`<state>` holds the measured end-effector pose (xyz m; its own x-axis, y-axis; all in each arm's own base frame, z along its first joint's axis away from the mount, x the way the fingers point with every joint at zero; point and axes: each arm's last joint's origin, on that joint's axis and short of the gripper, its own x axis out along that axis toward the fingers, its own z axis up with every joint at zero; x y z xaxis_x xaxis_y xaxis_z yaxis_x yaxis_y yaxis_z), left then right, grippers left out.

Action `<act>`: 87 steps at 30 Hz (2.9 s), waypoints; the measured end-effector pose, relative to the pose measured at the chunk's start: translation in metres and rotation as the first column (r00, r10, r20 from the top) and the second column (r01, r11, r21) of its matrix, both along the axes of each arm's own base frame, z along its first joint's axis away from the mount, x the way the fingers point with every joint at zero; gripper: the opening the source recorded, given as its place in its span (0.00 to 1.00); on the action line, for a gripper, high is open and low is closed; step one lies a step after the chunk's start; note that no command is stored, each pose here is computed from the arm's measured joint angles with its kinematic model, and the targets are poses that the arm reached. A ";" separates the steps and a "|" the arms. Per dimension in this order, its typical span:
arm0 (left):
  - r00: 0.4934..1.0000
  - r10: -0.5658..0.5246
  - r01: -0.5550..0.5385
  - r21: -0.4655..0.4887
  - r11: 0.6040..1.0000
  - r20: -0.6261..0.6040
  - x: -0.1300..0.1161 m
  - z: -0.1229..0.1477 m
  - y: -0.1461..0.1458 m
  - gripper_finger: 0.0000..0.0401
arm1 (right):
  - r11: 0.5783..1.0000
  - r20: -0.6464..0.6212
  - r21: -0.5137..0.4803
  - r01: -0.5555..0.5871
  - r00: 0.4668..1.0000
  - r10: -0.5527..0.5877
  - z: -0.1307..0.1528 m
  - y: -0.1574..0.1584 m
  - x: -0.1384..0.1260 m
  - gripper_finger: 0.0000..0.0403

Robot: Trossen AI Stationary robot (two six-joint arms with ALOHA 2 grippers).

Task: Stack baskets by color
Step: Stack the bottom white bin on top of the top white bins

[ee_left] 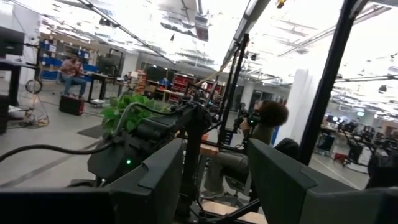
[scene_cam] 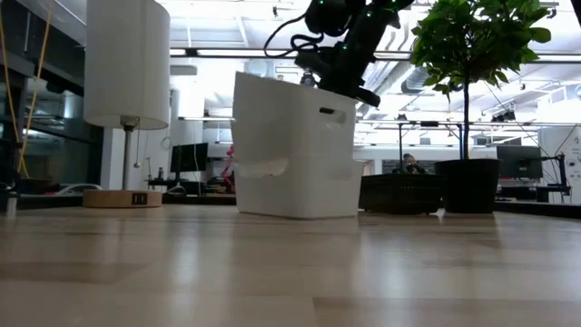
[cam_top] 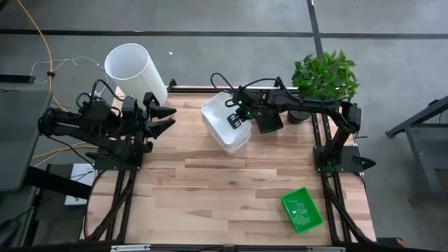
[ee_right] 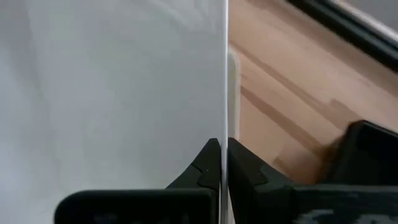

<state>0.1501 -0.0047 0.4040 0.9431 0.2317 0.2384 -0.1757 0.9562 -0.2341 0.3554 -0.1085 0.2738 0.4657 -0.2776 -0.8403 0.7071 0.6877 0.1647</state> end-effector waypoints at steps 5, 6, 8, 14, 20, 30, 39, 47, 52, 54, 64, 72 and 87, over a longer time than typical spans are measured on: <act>1.000 0.010 -0.010 -0.003 1.000 -0.004 0.000 0.000 0.000 0.42 | 1.000 -0.020 0.002 0.016 1.000 -0.016 -0.001 0.001 -0.002 0.00; 1.000 0.021 -0.022 -0.006 1.000 -0.014 0.000 -0.001 0.001 0.42 | 1.000 -0.013 0.007 -0.006 1.000 0.006 -0.001 0.001 -0.001 0.00; 0.996 0.067 -0.069 -0.024 0.997 -0.066 0.003 -0.007 0.002 0.42 | 1.000 -0.028 0.018 -0.003 1.000 0.003 -0.001 0.001 -0.003 0.00; 0.903 0.230 -0.276 -0.078 0.958 -0.363 0.016 -0.043 0.005 0.41 | 0.999 -0.006 0.028 -0.019 1.000 0.019 0.000 0.001 -0.001 0.00; 0.776 0.269 -0.337 -0.015 0.941 -0.571 0.041 -0.101 0.004 0.20 | 0.998 0.018 0.044 -0.035 0.999 0.034 0.000 0.002 0.001 0.00; 0.795 0.236 -0.332 -0.074 0.941 -0.558 0.079 -0.185 0.001 0.01 | 0.998 0.030 0.059 -0.018 0.999 0.016 0.001 0.002 0.001 0.00; 0.746 0.385 -0.475 -0.028 0.880 -0.544 0.105 -0.216 0.011 0.00 | 0.998 0.040 0.067 -0.003 0.999 0.000 0.001 0.001 0.002 0.00; 0.705 0.456 -0.559 -0.030 0.829 -0.543 0.110 -0.229 0.017 0.00 | 0.998 0.040 0.067 -0.002 0.999 0.000 0.001 0.001 0.002 0.00; 0.680 0.515 -0.612 -0.018 0.790 -0.523 0.109 -0.228 0.018 0.00 | 0.998 0.040 0.067 -0.002 0.999 -0.001 0.001 0.001 0.002 0.00; 0.672 0.553 -0.647 -0.027 0.762 -0.493 0.109 -0.226 0.019 0.00 | 0.998 0.040 0.067 -0.002 0.999 -0.001 0.001 0.001 0.002 0.00; 0.670 0.508 -0.622 -0.036 0.782 -0.541 0.117 -0.244 0.032 0.00 | 0.998 0.036 0.062 0.003 0.999 -0.005 0.000 0.001 0.001 0.00; 0.662 0.482 -0.586 0.004 0.810 -0.574 0.119 -0.250 0.030 0.00 | 0.997 0.055 0.073 0.007 0.998 -0.011 0.001 0.001 0.003 0.00; 0.641 0.479 -0.515 0.126 0.848 -0.599 0.119 -0.250 0.022 0.00 | 0.985 0.146 0.171 0.018 0.988 -0.044 0.004 -0.001 0.007 0.00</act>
<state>0.2695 0.0178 0.1543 0.6211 0.7024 -0.3476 -0.7385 0.6730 0.0404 0.3627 -0.1095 0.2778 0.5820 -0.1540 -0.7985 0.6867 0.6189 0.3812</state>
